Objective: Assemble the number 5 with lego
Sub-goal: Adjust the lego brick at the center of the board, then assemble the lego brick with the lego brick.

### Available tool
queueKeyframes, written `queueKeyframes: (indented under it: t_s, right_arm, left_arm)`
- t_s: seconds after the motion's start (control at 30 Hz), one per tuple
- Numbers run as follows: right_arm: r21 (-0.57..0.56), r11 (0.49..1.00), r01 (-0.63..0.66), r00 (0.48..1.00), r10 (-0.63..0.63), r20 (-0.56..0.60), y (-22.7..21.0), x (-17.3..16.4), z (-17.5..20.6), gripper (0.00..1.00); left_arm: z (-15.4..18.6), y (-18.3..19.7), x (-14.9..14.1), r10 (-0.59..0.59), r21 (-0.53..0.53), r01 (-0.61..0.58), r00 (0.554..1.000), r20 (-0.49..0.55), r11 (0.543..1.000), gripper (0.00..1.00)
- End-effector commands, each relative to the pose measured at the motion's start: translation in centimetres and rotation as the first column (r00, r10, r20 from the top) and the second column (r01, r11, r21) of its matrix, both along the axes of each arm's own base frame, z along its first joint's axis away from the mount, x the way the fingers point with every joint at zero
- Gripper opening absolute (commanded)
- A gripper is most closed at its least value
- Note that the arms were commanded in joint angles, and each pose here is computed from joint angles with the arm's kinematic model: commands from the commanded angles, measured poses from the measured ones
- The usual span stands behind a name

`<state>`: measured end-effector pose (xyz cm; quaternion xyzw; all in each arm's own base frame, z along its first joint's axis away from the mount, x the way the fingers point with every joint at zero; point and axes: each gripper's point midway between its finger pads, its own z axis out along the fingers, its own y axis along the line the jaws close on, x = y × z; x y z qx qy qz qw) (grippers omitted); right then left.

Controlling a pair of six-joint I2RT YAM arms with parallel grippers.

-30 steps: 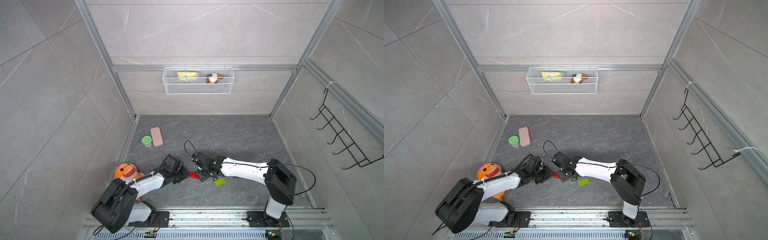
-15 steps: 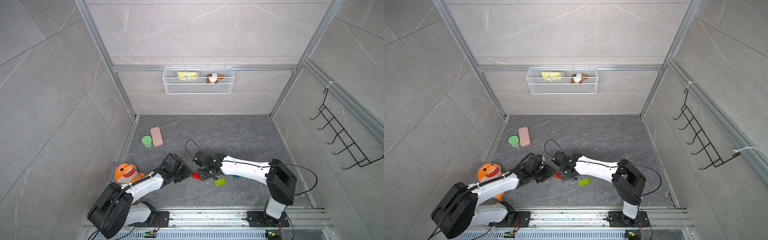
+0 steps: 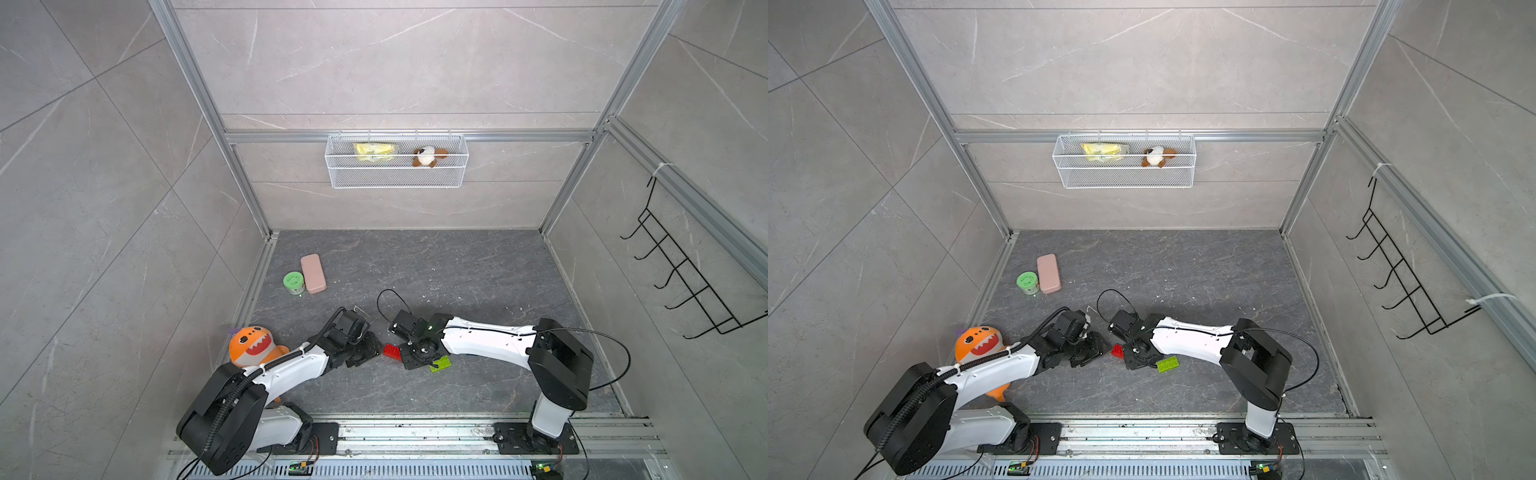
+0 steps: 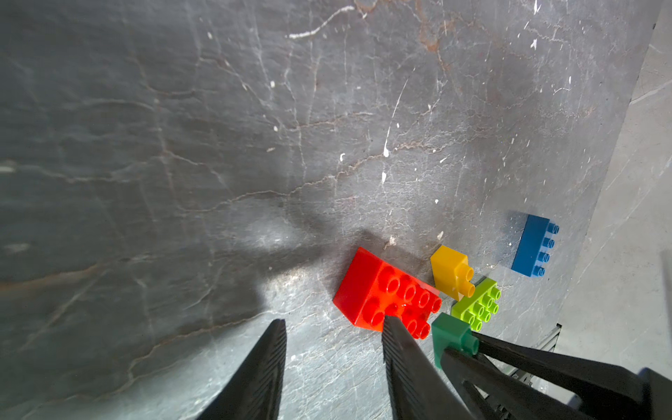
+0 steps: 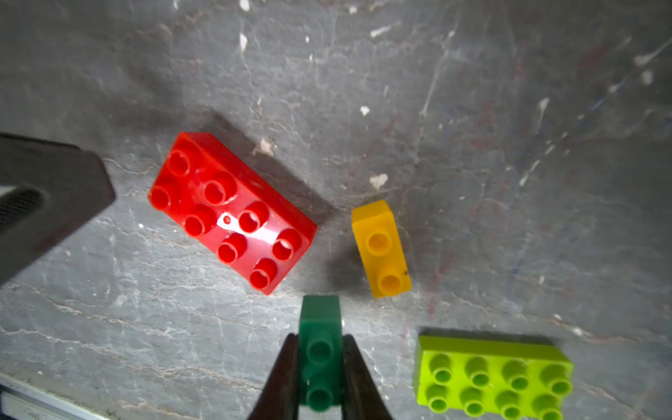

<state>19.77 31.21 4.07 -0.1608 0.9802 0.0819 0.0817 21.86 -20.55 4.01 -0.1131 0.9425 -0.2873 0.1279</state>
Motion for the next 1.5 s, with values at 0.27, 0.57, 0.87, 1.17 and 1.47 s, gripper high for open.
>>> queueKeyframes:
  t_s: [0.27, 0.57, 0.87, 1.17, 1.47]
  right_arm:
    - [0.031, 1.000, 0.003, 1.000, -0.003, 0.018, 2.8, 1.7, -0.3, 0.19]
    - [0.042, 0.999, -0.007, 0.998, 0.005, 0.065, 4.0, 4.8, 0.1, 0.19]
    - [0.061, 0.998, -0.022, 0.997, 0.018, 0.076, 4.8, 5.5, 0.6, 0.19]
    - [0.066, 0.997, 0.043, 0.995, -0.049, 0.087, 4.2, 4.4, 3.1, 0.17]
    - [0.072, 0.995, 0.076, 0.992, -0.083, 0.098, 5.2, 3.9, 3.1, 0.17]
  left_arm:
    - [0.9, 1.6, -0.8, 0.020, 0.035, -0.021, 1.000, 0.022, 0.999, 0.48]
    - [0.9, 3.6, -1.7, 0.089, 0.044, -0.091, 0.995, 0.048, 0.995, 0.52]
    - [1.0, 4.0, -1.8, 0.104, 0.050, -0.107, 0.993, 0.055, 0.993, 0.57]
    - [1.2, 4.6, -1.7, 0.110, 0.058, -0.114, 0.992, 0.067, 0.992, 0.59]
    - [1.1, 5.1, -1.9, 0.114, 0.058, -0.118, 0.992, 0.059, 0.991, 0.59]
